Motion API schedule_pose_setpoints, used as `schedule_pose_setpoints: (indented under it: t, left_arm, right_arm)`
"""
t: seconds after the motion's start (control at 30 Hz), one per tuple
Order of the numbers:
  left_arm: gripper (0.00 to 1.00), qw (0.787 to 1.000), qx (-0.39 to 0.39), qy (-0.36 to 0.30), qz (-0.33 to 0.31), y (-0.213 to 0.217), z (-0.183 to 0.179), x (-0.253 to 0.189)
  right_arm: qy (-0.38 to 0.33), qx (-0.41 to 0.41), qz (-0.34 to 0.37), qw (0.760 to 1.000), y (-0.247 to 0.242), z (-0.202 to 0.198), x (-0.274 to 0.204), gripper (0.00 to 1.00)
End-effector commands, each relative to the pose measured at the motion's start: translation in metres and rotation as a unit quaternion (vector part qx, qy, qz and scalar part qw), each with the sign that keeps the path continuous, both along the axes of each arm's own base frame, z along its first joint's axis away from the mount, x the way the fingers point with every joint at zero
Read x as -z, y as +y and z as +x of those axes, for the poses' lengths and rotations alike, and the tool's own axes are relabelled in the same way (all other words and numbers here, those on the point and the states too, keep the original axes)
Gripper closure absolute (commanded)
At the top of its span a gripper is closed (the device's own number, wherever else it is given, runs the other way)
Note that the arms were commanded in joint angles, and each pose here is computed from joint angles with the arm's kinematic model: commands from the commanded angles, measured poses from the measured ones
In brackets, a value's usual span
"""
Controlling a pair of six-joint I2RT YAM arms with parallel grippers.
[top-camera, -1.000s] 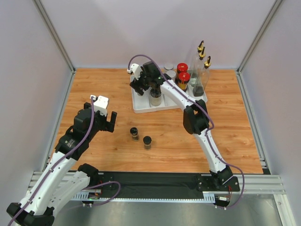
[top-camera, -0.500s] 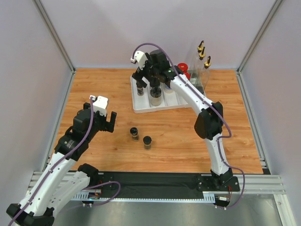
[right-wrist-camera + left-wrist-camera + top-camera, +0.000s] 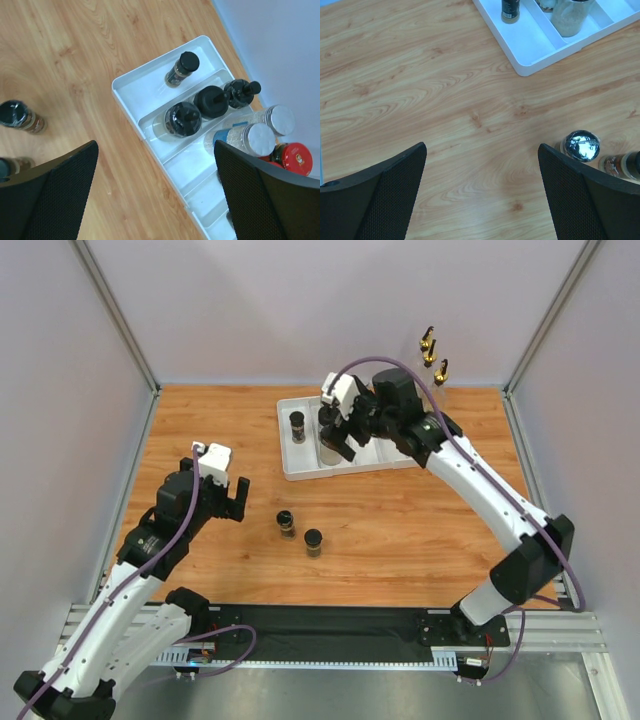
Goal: Organize the condiment bottles
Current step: Pick up the bottle from the center of the board.
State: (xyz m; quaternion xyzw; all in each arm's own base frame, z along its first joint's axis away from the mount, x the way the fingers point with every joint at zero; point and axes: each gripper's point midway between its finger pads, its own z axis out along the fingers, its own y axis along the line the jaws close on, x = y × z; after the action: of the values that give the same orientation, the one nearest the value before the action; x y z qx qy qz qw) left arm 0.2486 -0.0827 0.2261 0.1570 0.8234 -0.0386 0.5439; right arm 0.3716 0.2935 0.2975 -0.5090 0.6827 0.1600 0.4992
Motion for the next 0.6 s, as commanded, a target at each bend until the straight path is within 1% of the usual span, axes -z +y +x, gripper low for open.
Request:
schedule_pose_setpoints:
  t: [0.0, 0.03, 0.1, 0.13, 0.2, 0.23, 0.27, 0.33, 0.37, 0.4, 0.5, 0.57]
  left_arm:
    - [0.0, 1.0, 0.005, -0.006, -0.019, -0.006, 0.005, -0.004]
    - [0.0, 1.0, 0.007, -0.003, -0.019, -0.008, 0.006, -0.003]
    - [0.0, 1.0, 0.012, 0.002, -0.022, -0.011, 0.007, -0.002]
    - [0.0, 1.0, 0.014, 0.004, -0.023, -0.012, 0.007, -0.002]
    - [0.0, 0.999, 0.019, 0.008, -0.028, -0.016, 0.008, -0.002]
    - [0.0, 0.999, 0.023, 0.011, -0.03, -0.018, 0.008, -0.002]
    - [0.0, 0.999, 0.025, 0.011, -0.032, -0.019, 0.009, -0.002]
    - [0.0, 0.999, 0.03, 0.015, -0.038, -0.022, 0.008, -0.002]
    - [0.0, 0.998, 0.035, 0.018, -0.041, -0.025, 0.008, -0.003]
    - [0.0, 0.998, 0.038, 0.021, -0.042, -0.026, 0.008, -0.002]
    - [0.0, 0.997, 0.046, 0.031, -0.049, -0.031, 0.007, 0.002]
    - [0.0, 0.997, 0.05, 0.038, -0.054, -0.034, 0.008, 0.004]
  right_arm:
    - [-0.025, -0.011, 0.012, 1.0, -0.015, -0.027, -0.014, 0.0]
    - [-0.019, -0.009, 0.008, 1.0, -0.024, -0.038, -0.005, 0.0]
    - [-0.021, -0.007, 0.01, 1.0, -0.031, -0.048, 0.0, 0.0]
    - [-0.011, -0.001, 0.001, 1.0, -0.036, -0.052, 0.014, 0.0]
    - [-0.023, 0.013, 0.01, 1.0, -0.048, -0.06, 0.01, 0.0]
    - [-0.013, 0.022, 0.004, 1.0, -0.054, -0.064, 0.024, 0.0]
    - [-0.02, 0.033, 0.019, 0.999, -0.059, -0.066, 0.016, 0.0]
    - [-0.017, 0.062, 0.032, 0.997, -0.074, -0.064, 0.016, 0.0]
    - [-0.009, 0.071, 0.036, 0.997, -0.08, -0.064, 0.021, 0.0]
    - [-0.003, 0.091, 0.055, 0.994, -0.091, -0.063, 0.016, 0.0]
    - [0.023, 0.115, 0.079, 0.99, -0.111, -0.065, 0.023, 0.0]
    - [0.029, 0.123, 0.092, 0.988, -0.119, -0.067, 0.024, 0.0]
